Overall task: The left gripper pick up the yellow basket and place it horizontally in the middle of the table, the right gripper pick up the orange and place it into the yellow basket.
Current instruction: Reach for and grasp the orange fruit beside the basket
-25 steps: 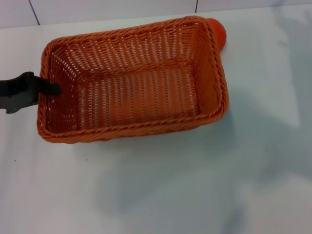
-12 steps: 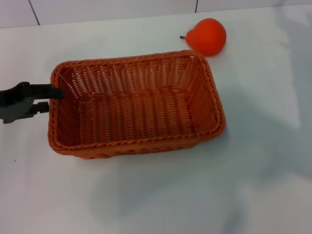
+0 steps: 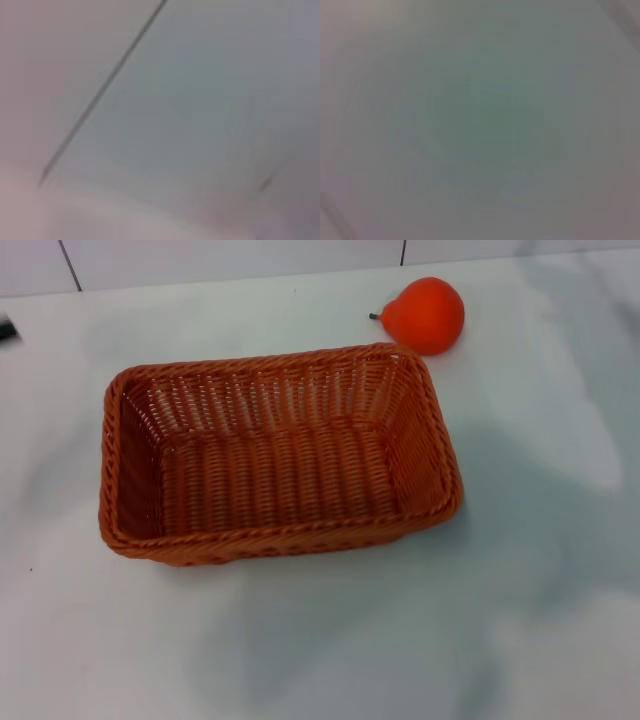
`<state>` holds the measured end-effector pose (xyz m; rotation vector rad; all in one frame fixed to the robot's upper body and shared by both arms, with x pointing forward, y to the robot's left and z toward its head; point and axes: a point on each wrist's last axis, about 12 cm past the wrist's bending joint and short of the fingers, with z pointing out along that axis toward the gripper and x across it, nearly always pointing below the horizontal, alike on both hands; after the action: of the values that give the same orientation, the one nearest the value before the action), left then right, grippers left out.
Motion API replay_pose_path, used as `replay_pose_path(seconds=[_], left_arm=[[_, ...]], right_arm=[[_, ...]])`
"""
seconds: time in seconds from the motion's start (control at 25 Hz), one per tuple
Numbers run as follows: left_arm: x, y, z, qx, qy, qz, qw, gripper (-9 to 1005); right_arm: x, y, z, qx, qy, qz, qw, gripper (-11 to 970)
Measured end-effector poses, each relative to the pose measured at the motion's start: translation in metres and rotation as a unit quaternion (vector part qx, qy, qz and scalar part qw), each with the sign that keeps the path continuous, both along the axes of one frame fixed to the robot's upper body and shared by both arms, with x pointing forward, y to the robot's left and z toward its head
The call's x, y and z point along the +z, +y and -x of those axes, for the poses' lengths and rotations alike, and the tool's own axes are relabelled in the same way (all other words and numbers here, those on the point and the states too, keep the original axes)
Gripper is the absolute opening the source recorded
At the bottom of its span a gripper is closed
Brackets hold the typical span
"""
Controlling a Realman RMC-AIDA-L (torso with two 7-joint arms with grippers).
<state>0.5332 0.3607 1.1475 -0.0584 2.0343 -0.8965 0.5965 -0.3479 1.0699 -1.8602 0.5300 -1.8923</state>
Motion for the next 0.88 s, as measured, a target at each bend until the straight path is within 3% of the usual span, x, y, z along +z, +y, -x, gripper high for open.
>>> replay_pose_path(seconds=[0.16,0.2,0.28,0.52,0.64,0.72,0.88], left_arm=[[-0.002,0.01,0.01,0.02,-0.145,0.034,0.989,577],[-0.007,0.011,0.015,0.031,-0.197,0.045,0.979,576],[-0.013,0.009,0.02,0.041,-0.253,0.057,0.965,575],[-0.039,-0.009,0.042,0.098,-0.442,0.012,0.892,572],[-0.051,-0.016,0.051,0.152,-0.487,-0.01,0.86,571],[-0.055,-0.019,0.054,0.164,-0.494,-0.017,0.854,570],[-0.06,-0.022,0.056,0.169,-0.486,-0.016,0.857,568]], right_arm=[[0.018,-0.001,-0.018,0.102,0.042,0.047,0.993,926],[0.025,-0.002,-0.024,0.129,0.052,0.063,0.988,926],[0.039,-0.001,-0.034,0.187,0.081,0.098,0.974,926],[0.077,0.013,-0.056,0.296,0.166,0.186,0.922,925],[0.093,0.027,-0.068,0.325,0.212,0.207,0.898,925],[0.099,0.035,-0.075,0.326,0.24,0.215,0.889,925],[0.1,0.053,-0.087,0.313,0.269,0.233,0.88,925]])
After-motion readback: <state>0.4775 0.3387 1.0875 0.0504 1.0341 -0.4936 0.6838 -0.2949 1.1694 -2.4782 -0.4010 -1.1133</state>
